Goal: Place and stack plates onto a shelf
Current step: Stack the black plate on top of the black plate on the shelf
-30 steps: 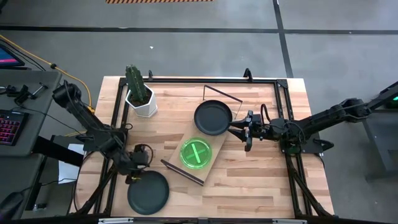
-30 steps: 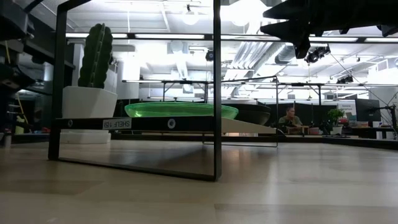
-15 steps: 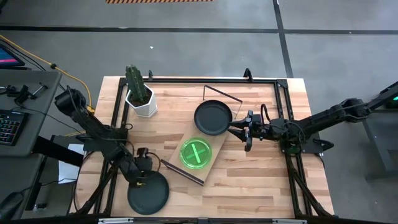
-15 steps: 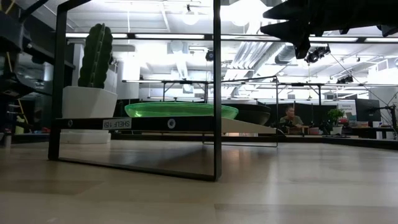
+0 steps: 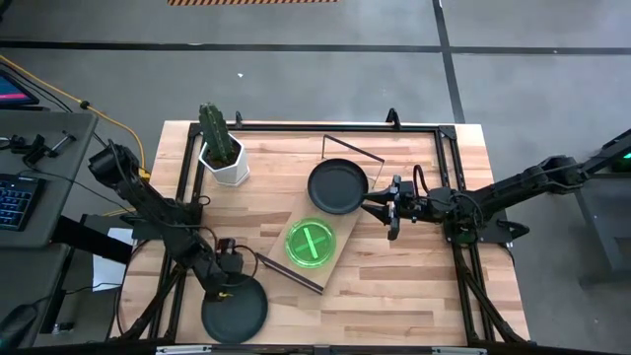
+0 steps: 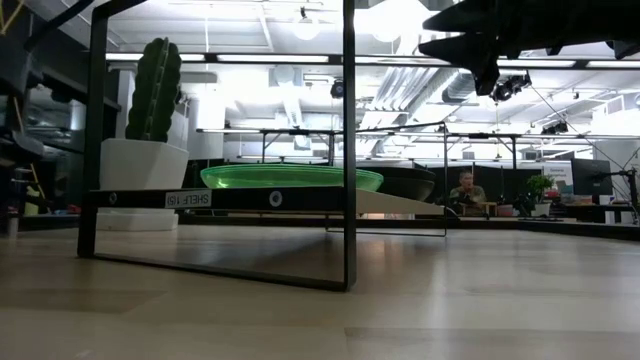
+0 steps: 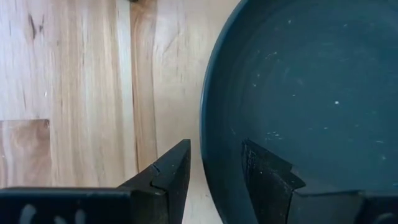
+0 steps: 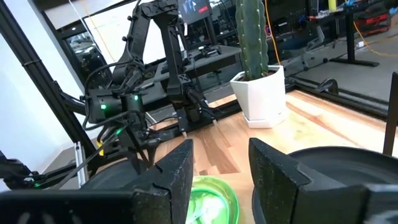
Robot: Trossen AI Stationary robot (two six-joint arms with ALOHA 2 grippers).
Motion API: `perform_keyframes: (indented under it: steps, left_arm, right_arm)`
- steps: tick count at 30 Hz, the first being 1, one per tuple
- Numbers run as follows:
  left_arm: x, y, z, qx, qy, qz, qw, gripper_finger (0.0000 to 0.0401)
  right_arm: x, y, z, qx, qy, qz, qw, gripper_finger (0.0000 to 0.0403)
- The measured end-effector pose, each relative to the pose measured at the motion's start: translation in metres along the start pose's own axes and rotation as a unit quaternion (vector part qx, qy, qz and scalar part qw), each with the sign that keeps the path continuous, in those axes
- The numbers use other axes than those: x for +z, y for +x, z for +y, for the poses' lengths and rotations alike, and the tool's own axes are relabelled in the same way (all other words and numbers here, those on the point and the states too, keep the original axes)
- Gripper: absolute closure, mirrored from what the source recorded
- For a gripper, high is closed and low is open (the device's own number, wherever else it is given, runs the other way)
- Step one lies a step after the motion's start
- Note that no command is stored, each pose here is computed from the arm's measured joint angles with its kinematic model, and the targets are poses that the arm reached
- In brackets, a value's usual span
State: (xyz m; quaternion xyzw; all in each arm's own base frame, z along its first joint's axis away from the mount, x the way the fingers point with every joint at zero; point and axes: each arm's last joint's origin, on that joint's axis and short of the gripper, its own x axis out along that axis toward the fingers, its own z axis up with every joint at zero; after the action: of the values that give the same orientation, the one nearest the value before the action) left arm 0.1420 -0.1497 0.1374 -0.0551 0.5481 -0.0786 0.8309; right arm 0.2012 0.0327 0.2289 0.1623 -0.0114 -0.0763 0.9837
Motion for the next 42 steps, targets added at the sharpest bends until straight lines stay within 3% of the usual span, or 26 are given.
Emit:
perform_keyframes:
  steps: [6,12,21,30,36,42]
  left_arm:
    - [-0.001,0.006,0.0,0.009,0.002,0.011,1.0,0.0295]
    - [0.002,0.004,0.0,-0.022,-0.006,0.026,0.999,0.0385]
    - [0.009,-0.012,-0.002,-0.067,-0.008,0.013,0.998,0.0397]
    - [0.03,-0.066,-0.01,-0.075,-0.007,0.002,0.997,0.04]
    - [0.057,-0.116,-0.019,-0.093,-0.017,-0.032,0.995,0.04]
    - [0.09,-0.169,-0.014,-0.067,0.0,-0.097,0.993,0.04]
  right_arm:
    - [-0.001,0.0,0.0,-0.002,0.001,0.005,1.0,0.0263]
    - [-0.001,0.0,0.0,-0.002,0.0,0.005,1.0,0.0263]
    - [-0.001,0.0,-0.001,-0.002,0.001,0.007,1.0,0.0263]
    - [-0.001,0.0,0.0,-0.002,0.003,0.006,1.0,0.0263]
    - [-0.001,0.0,-0.001,-0.006,0.001,0.005,1.0,0.0263]
    - [-0.001,0.0,-0.001,-0.009,0.003,0.004,1.0,0.0263]
